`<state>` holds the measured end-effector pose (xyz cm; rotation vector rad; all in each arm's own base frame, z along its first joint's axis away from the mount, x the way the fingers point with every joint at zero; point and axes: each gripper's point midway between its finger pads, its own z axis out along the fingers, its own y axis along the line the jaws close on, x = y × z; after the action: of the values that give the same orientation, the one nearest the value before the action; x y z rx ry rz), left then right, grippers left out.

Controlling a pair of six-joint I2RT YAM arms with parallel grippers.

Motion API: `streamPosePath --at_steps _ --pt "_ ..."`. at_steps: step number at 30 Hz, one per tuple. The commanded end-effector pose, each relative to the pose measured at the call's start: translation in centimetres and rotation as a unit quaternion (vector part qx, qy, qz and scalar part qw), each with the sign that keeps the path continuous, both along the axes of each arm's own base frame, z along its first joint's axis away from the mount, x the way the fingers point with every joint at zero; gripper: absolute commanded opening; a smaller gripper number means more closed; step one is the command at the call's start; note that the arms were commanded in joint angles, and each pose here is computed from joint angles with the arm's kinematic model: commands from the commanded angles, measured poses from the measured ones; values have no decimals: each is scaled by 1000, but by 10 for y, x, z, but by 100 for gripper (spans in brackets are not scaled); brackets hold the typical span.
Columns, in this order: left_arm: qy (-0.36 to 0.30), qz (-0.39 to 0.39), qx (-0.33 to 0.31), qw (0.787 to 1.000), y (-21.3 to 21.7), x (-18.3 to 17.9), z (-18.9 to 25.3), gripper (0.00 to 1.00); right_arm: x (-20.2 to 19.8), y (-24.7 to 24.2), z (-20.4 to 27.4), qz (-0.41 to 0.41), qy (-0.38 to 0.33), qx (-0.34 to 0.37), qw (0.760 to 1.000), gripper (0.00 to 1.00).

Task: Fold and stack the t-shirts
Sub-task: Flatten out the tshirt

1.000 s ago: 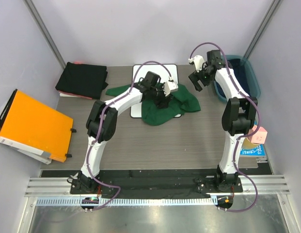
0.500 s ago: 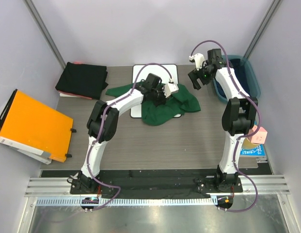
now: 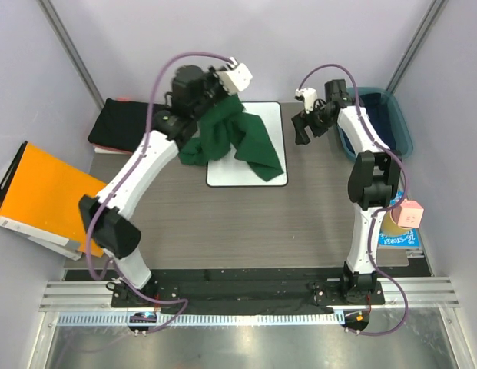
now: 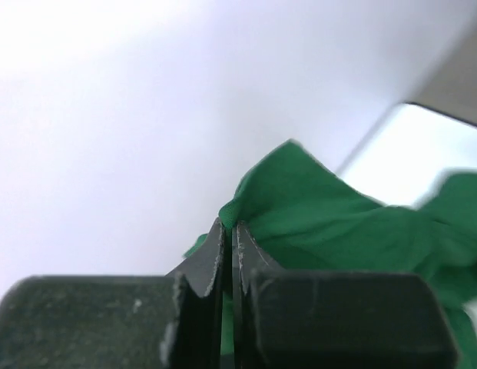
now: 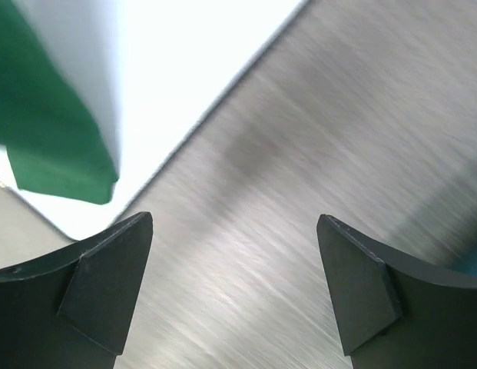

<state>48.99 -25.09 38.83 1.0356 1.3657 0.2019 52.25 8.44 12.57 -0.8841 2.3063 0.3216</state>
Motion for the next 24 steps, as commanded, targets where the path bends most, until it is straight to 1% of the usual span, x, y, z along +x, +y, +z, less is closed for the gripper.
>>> streamPosePath --at_steps 1,2,4,6,8,9,12,14,15,18,21,24 --pt "-91 70 22 993 47 -5 59 0 -24 56 13 75 24 67 995 94" --pt "-89 70 23 993 48 -7 57 0 -31 75 12 95 31 78 992 94" --pt "-82 66 25 994 49 -13 50 0 -40 95 11 115 42 93 988 94" --pt "-74 67 27 995 51 -17 44 0 -50 129 19 150 43 121 980 96" --pt "-73 70 29 995 53 -18 42 0 -53 151 24 168 36 133 976 97" --pt "-75 70 29 994 54 -19 44 0 -53 170 26 177 24 138 974 97" --pt "-80 74 30 994 55 -19 47 0 -49 202 18 190 -1 133 973 98" --pt "-78 78 33 993 57 -19 46 0 -42 211 3 183 -5 122 976 98" --pt "-79 79 34 993 57 -19 46 0 -35 213 -1 178 -18 115 977 98" --pt "-81 90 39 992 64 -19 47 0 -21 210 -25 154 -23 91 984 98" --pt "-89 104 39 990 74 -19 51 0 -18 205 -50 143 -12 74 987 98" --pt "-93 115 40 988 83 -18 54 0 -16 205 -60 135 -10 71 988 100"
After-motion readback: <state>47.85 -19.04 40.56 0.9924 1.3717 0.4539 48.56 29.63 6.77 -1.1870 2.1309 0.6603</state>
